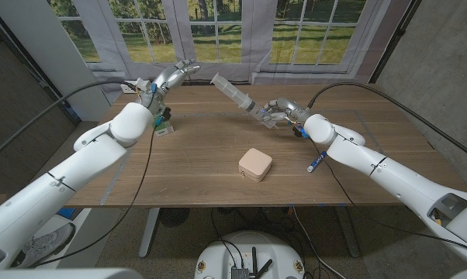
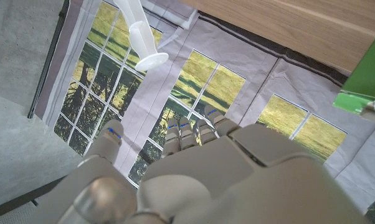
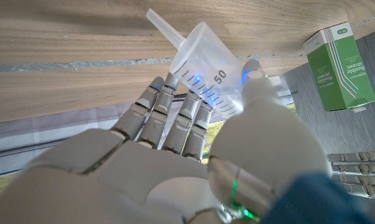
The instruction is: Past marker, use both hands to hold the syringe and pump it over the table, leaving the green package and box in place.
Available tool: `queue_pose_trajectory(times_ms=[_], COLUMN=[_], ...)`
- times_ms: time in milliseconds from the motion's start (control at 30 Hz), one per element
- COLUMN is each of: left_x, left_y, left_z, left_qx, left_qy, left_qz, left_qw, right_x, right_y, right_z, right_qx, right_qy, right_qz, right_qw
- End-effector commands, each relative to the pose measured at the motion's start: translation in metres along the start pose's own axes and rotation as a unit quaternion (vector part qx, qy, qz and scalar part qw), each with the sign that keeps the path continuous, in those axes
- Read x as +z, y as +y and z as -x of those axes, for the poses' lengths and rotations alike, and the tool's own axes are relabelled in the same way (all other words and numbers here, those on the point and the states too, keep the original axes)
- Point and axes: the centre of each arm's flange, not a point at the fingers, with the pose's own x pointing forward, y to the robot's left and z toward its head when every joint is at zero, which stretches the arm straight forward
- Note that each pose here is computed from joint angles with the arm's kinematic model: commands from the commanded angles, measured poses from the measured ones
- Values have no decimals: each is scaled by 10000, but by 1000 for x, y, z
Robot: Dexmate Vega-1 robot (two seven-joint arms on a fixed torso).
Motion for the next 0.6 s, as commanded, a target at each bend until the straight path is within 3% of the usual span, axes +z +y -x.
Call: queue_pose_trajectory(times_ms=[33, 167, 600], left_x=[8, 12, 17], left_y=[8, 10, 2], left_z=[-9, -14, -24], left_qx=[-716, -1076, -1573], left_qy=[40, 71, 33], left_qz=[-377, -583, -670], left_qw=[9967, 9925, 9853], right_x=[-1, -1, -2], right_y=[0, 0, 0], right_z=[0, 0, -1], right_qx=[-33, -37, -45], right_qy=[-80, -85, -126], right_qz=[-37, -45, -76], right_qw=[10000, 9999, 9999])
